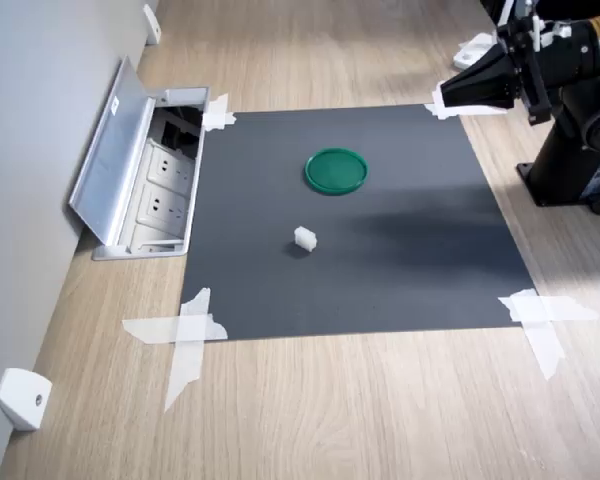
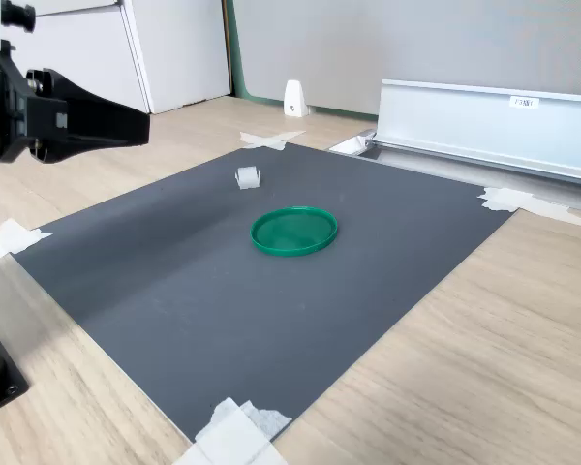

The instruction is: Grasp a white terminal and put it on the green lid.

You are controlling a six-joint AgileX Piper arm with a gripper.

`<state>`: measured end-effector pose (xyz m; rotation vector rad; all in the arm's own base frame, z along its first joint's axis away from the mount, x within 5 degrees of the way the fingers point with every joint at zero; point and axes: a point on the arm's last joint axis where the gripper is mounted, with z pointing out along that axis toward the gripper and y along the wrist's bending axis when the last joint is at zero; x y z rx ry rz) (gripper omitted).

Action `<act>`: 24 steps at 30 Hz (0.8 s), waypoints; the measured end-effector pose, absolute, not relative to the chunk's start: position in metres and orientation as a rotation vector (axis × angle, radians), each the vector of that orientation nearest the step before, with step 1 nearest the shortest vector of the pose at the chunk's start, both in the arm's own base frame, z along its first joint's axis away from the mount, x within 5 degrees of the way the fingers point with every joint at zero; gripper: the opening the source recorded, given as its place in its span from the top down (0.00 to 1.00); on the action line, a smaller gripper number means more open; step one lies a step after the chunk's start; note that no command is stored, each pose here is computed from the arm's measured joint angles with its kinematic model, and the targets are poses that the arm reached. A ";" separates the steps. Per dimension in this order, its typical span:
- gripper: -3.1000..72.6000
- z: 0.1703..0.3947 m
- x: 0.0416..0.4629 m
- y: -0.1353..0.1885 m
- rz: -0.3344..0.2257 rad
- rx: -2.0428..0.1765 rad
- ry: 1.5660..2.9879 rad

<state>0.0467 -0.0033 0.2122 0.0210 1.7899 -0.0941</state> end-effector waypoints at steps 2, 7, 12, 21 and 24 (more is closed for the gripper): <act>0.97 0.212 0.047 -0.003 -0.090 0.023 1.788; 0.97 0.213 0.047 -0.003 -0.090 0.024 1.782; 0.97 0.213 0.047 -0.003 -0.089 0.024 1.779; 0.97 0.213 0.047 -0.003 -0.089 0.024 1.779; 0.97 0.213 0.047 -0.003 -0.089 0.024 1.779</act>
